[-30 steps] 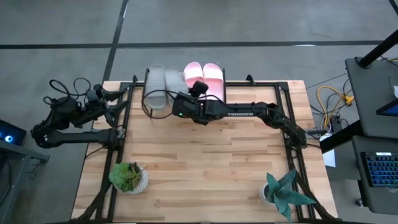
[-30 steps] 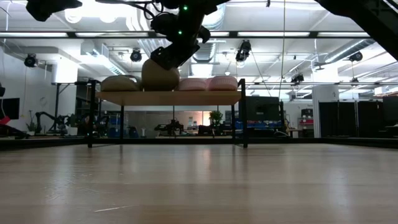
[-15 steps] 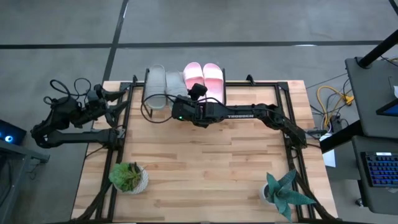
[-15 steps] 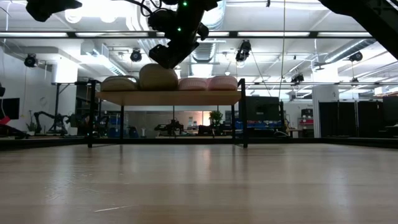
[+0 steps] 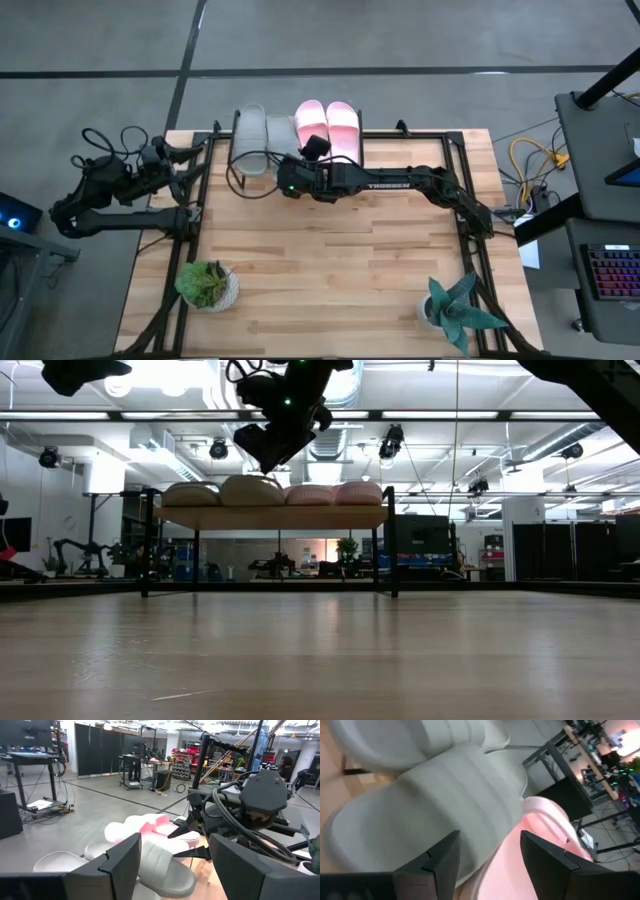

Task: Pick and place slides into the shelf
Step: Put the gray slipper on the shelf, then return to Home Position

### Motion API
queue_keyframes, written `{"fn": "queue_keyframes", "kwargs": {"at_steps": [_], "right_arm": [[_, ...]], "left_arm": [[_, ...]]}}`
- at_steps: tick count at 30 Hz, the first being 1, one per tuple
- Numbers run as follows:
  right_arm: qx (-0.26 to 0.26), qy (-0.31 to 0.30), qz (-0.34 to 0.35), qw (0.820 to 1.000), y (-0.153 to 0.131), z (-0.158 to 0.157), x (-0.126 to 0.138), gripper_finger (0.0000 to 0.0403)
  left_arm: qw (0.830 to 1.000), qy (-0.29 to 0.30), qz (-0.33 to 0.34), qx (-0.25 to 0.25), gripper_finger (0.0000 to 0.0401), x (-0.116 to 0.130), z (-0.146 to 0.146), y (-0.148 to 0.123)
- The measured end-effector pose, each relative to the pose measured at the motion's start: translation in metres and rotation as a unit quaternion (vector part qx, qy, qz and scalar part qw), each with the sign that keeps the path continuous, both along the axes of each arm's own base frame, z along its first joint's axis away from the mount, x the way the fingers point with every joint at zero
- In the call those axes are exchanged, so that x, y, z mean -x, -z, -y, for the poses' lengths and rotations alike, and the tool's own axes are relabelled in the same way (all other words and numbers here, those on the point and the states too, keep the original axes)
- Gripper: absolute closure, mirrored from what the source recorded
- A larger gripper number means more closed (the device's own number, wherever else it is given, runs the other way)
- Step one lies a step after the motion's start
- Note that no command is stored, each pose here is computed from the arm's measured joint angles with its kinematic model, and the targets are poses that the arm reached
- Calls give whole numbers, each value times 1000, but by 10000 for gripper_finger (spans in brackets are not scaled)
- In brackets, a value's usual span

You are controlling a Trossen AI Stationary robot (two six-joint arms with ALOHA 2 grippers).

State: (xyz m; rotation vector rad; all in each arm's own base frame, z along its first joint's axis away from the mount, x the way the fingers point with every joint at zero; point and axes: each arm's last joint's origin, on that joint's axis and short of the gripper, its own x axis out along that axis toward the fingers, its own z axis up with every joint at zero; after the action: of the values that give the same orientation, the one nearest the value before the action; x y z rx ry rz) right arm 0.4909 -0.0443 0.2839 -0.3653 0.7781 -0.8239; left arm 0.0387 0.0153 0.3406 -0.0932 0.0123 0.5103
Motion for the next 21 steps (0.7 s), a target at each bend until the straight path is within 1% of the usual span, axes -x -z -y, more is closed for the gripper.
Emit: {"fn": "queue_keyframes", "kwargs": {"at_steps": [3,7,9,12,14,17,19,21], "right_arm": [[-6,-5,-7,1000,-2,0,2,206],[4,-17,-4,1000,-13,-3,6,206],[12,-29,-10,999,-18,-6,7,206],[15,-61,-24,998,-23,-12,7,206],[-5,-95,-16,995,-27,-18,7,206],[-60,-160,23,985,-39,-27,9,206],[-104,-213,58,970,-52,-33,12,206],[-151,-267,98,947,-70,-41,18,206]], "left_arm": [[1000,12,0,0,182,0,1,0],[1000,28,-1,1,182,-1,1,0],[999,44,-1,2,182,-1,2,0],[996,86,-2,2,182,-3,4,0],[994,113,-4,4,182,-4,6,1],[990,139,-3,4,182,-11,7,4],[988,152,-16,5,182,-19,7,12],[988,156,-16,3,182,-26,6,15]]}}
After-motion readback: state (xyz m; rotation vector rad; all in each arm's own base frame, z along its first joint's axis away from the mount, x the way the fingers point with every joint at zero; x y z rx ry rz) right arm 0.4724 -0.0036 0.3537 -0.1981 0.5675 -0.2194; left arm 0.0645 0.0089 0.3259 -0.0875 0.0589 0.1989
